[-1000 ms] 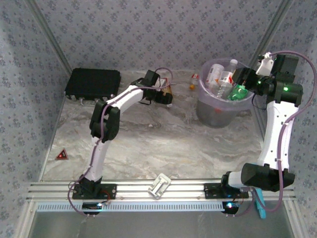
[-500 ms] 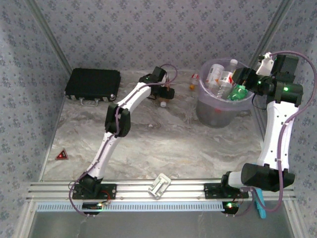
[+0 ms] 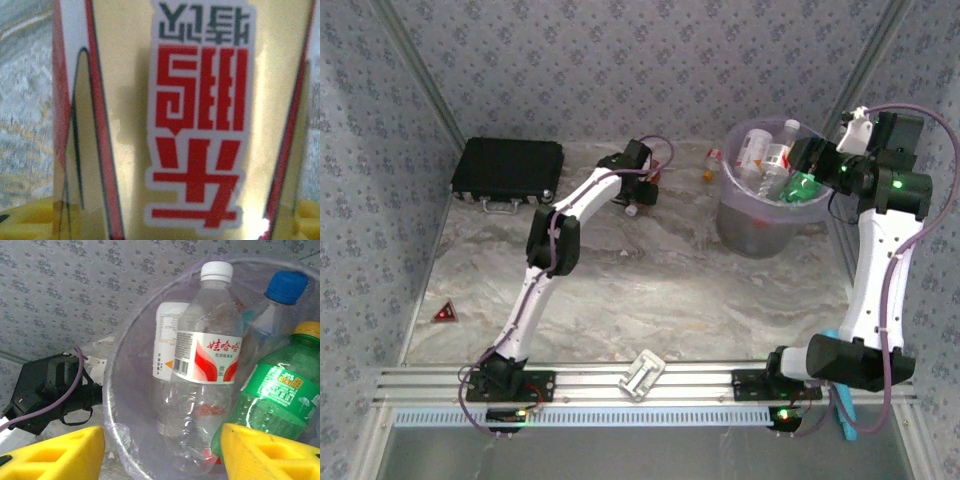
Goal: Put the plastic bottles in the bin
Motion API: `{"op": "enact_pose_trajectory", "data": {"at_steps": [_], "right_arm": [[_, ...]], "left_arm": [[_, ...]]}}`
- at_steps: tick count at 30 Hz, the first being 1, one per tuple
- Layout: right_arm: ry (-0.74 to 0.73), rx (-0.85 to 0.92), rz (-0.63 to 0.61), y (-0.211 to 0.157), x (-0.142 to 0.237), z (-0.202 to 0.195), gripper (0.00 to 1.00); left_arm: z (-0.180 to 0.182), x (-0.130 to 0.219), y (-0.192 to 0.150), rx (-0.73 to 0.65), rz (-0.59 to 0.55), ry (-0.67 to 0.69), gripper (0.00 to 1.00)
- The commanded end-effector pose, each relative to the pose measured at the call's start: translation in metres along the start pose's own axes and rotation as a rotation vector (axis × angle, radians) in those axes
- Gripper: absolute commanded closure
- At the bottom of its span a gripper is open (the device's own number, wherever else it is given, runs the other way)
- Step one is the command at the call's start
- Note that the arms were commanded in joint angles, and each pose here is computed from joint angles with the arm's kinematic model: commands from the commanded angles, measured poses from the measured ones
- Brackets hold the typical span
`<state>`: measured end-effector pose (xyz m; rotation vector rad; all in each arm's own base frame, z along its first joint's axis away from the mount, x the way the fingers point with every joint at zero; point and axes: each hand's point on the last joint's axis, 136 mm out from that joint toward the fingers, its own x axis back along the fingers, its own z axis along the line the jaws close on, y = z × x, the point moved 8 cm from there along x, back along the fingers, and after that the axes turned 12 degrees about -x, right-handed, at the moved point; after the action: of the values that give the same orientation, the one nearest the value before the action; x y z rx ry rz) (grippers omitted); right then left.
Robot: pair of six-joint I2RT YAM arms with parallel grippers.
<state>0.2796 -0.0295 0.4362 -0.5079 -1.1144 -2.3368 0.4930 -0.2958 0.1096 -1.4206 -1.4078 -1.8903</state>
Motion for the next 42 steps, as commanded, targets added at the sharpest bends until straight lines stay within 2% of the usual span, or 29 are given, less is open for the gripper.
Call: {"op": "enact_pose_trajectory", "data": {"at_steps": [1,5,11,16,20,25,36,42], "right_arm": [[0.097,0.017,0.023,-0.01,0.01,0.019,0.36],[0.197,0.039,0.05,-0.021,0.012,0.04,0.33],[0.291,0.086,0.103,-0.042,0.001,0.073,0.21],[0.315,0.131,0.181,-0.059,-0.026,0.1,0.07],[0.325,0.153,0.235,-0.07,-0.049,0.117,0.0],[0.359,0.182,0.277,-0.08,-0.071,0.137,0.0],[0.334,0.169,0.401,-0.092,-0.128,0.145,0.01],[0.323,0.174,0.378,-0.091,-0.123,0.143,0.23]], "left_arm": [[-0.009,0.056,0.021,-0.026,-0.117,-0.024,0.36],[-0.018,0.111,0.022,-0.011,-0.279,-0.071,0.36],[-0.038,0.188,-0.015,0.016,-0.558,-0.27,0.41],[-0.059,0.237,-0.042,-0.039,-0.707,-0.41,0.42],[-0.071,0.264,-0.055,-0.058,-0.813,-0.502,0.46],[-0.09,0.275,-0.058,-0.115,-0.826,-0.548,0.46],[-0.115,0.281,-0.052,-0.183,-0.816,-0.593,0.46],[-0.114,0.278,-0.049,-0.163,-0.812,-0.565,0.45]]}}
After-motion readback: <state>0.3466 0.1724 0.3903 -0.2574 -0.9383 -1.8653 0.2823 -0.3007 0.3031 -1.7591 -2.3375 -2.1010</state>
